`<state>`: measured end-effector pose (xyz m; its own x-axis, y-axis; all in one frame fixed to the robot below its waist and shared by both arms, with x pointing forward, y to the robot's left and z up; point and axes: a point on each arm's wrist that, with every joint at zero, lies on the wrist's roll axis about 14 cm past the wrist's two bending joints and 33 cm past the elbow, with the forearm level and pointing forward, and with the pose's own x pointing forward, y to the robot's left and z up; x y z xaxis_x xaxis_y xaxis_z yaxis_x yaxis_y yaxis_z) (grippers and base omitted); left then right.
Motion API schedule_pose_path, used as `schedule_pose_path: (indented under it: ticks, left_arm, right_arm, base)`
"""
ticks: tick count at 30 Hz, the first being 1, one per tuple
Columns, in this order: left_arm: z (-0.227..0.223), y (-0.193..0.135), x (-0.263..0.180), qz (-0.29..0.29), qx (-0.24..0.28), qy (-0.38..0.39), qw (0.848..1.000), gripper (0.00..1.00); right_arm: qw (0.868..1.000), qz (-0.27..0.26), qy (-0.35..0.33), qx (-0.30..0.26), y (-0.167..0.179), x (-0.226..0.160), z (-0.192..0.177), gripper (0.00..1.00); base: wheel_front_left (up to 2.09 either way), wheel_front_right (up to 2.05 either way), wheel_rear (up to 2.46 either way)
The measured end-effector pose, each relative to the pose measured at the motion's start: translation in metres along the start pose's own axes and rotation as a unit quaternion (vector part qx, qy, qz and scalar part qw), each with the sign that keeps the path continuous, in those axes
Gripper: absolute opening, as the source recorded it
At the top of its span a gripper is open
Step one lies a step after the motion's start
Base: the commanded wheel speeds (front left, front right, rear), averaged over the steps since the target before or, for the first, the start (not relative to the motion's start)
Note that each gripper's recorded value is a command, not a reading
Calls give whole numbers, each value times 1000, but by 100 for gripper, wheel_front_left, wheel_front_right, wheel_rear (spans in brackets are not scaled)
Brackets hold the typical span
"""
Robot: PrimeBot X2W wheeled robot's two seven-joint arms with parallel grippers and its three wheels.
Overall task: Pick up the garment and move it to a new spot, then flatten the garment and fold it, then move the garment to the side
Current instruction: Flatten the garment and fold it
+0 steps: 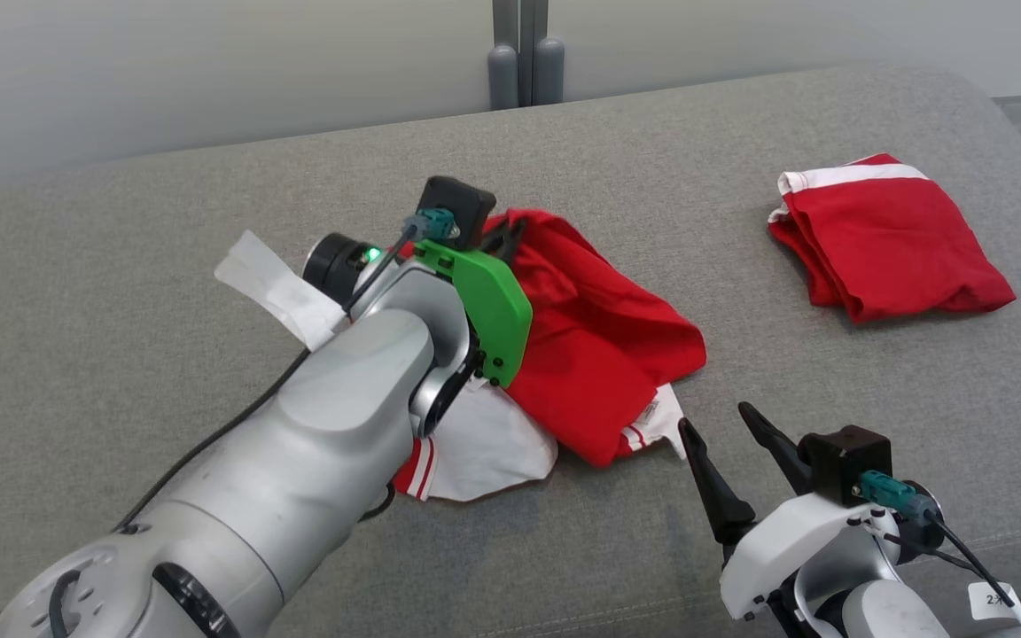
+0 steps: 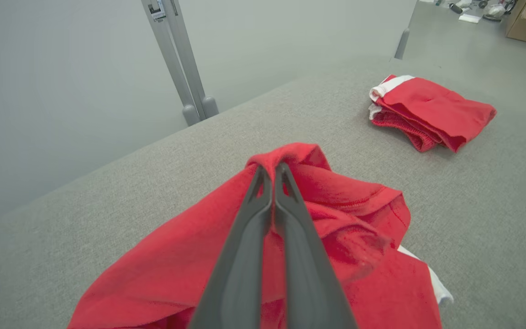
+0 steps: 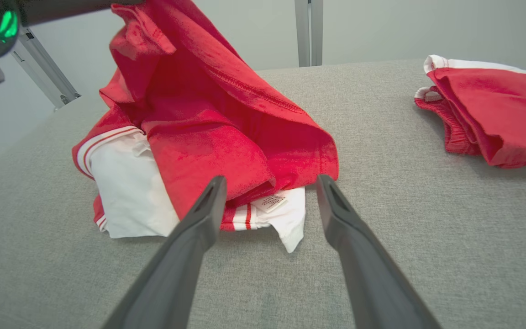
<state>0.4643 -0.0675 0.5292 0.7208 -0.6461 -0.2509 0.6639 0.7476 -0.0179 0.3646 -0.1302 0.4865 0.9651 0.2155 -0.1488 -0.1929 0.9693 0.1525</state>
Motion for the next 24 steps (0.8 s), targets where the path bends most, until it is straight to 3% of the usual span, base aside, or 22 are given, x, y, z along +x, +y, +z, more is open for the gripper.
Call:
schedule_pose_path:
  ticks: [6, 15, 20, 24]
  left_arm:
    - [81, -1, 1, -3, 30, -122, 992, 0]
    - [163, -19, -3, -25, 62, -223, 973, 0]
    - [226, -33, -17, -39, 63, -302, 951, 0]
    - [288, -27, -52, -42, 12, -402, 914, 0]
  right_arm:
    - [1000, 3, -2, -1, 4, -6, 0, 100]
    - [1000, -14, -5, 5, -3, -21, 0, 100]
    - [1000, -25, -6, 7, -9, -28, 0, 100]
    - [1000, -30, -3, 9, -12, -27, -3, 100]
  base:
    - [0, 0, 0]
    - [0, 0, 0]
    - [0, 0, 0]
    - [0, 0, 0]
